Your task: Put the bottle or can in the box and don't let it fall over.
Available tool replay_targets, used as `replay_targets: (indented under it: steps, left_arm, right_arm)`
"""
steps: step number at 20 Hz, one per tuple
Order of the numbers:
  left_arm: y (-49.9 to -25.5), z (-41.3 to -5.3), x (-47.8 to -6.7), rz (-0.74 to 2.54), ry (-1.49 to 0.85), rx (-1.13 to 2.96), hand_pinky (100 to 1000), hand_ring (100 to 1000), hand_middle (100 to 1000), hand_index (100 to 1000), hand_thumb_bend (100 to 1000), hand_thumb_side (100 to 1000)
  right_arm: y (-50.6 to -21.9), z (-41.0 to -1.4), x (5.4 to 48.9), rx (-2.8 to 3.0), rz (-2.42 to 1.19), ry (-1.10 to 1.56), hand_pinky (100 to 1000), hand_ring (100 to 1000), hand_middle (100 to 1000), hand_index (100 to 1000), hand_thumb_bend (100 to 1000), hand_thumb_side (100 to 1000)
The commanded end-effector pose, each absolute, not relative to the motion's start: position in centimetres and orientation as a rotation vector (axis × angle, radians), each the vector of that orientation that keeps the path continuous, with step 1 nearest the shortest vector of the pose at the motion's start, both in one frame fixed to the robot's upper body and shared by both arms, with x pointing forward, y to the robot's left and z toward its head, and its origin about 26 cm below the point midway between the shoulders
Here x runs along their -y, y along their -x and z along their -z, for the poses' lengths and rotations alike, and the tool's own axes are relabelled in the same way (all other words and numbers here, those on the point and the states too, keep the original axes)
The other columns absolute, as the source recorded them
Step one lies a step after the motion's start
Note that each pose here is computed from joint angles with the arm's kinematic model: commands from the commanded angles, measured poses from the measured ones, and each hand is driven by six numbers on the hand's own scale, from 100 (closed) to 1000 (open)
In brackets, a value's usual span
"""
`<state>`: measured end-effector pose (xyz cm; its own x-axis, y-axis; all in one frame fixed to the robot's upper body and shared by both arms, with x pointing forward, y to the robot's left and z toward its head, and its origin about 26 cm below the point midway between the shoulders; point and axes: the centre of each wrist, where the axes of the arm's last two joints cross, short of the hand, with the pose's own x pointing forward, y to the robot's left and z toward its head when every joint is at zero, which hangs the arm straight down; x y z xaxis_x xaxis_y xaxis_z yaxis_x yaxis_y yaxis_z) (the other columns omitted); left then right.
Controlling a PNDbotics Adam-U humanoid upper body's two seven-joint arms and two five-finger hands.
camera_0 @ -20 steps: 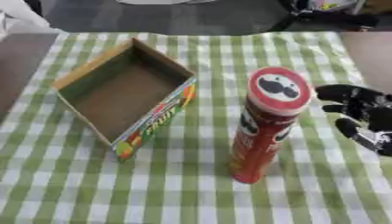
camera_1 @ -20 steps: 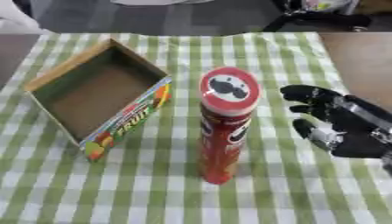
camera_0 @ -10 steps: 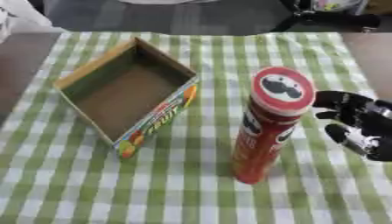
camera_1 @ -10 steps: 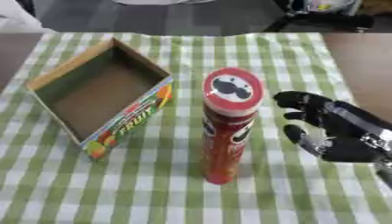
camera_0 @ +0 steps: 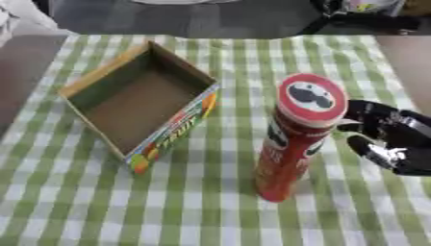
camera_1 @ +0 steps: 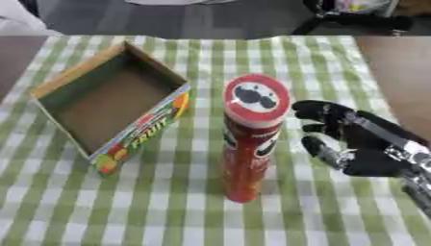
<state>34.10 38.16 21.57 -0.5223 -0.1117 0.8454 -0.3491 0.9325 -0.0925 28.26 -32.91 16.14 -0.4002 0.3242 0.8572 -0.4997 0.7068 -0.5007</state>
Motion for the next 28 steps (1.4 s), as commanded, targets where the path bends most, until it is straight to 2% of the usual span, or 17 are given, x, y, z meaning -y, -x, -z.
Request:
replay_targets:
  steps: [1,28]
  left_arm:
    - [-34.0,-22.7,-38.3,-0.292,-0.331,2.147,781,912,876,904,637,820]
    - [-34.1,-22.5,-38.0,-0.282,-0.304,2.144,774,914,859,896,631,826]
  right_arm:
    - [-28.3,-17.0,32.8,1.787,-0.926,-0.151,940,997,959,962,210,330]
    - [-29.5,-16.7,31.0,1.778,-0.934,-0.263,949,999,971,986,209,341]
